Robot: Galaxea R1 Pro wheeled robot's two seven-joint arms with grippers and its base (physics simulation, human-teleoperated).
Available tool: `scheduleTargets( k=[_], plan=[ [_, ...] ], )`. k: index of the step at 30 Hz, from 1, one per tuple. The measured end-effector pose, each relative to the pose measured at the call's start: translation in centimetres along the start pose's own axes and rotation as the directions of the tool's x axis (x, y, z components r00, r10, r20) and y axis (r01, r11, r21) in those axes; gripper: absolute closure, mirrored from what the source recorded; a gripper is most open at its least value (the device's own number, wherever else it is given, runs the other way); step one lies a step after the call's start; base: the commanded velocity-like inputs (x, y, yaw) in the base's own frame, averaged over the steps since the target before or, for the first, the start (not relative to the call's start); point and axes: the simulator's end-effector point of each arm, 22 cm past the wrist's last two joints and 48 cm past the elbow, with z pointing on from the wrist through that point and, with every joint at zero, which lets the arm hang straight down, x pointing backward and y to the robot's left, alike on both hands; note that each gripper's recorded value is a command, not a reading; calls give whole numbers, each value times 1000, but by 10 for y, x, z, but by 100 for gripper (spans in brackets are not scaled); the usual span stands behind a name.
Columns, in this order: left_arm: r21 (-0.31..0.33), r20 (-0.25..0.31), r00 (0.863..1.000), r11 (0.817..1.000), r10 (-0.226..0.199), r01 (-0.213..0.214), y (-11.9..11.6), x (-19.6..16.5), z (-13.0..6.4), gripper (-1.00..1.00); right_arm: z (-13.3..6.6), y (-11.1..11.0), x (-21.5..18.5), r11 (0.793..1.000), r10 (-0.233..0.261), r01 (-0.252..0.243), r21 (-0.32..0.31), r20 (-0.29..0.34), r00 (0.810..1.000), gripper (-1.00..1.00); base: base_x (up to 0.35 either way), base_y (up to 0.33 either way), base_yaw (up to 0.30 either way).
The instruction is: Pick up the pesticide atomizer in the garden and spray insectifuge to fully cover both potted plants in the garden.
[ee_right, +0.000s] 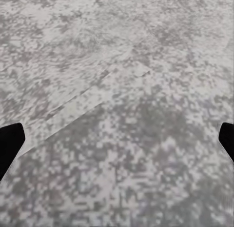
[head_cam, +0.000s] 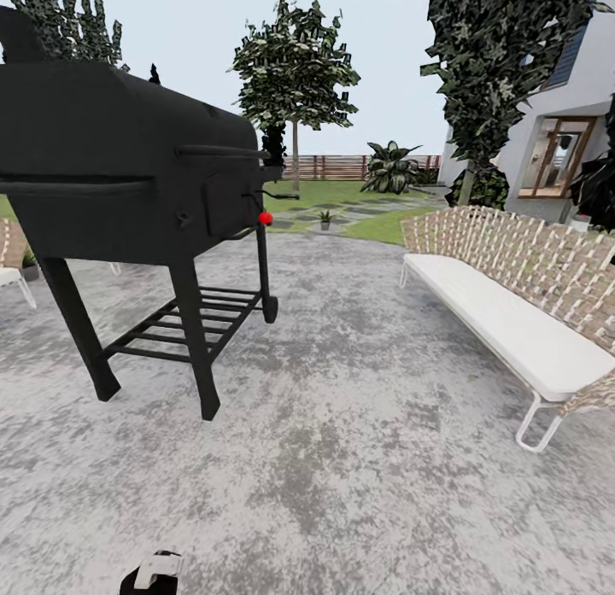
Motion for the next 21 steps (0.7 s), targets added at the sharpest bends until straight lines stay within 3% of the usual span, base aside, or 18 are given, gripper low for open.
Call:
scheduleTargets(
  k=[21],
  plan=[
    [0,1,1000,1000,0,0,0,0,0,100,0,0,0,1000,-1,1,0,0,1000,-100,307,-126,0]
  ],
)
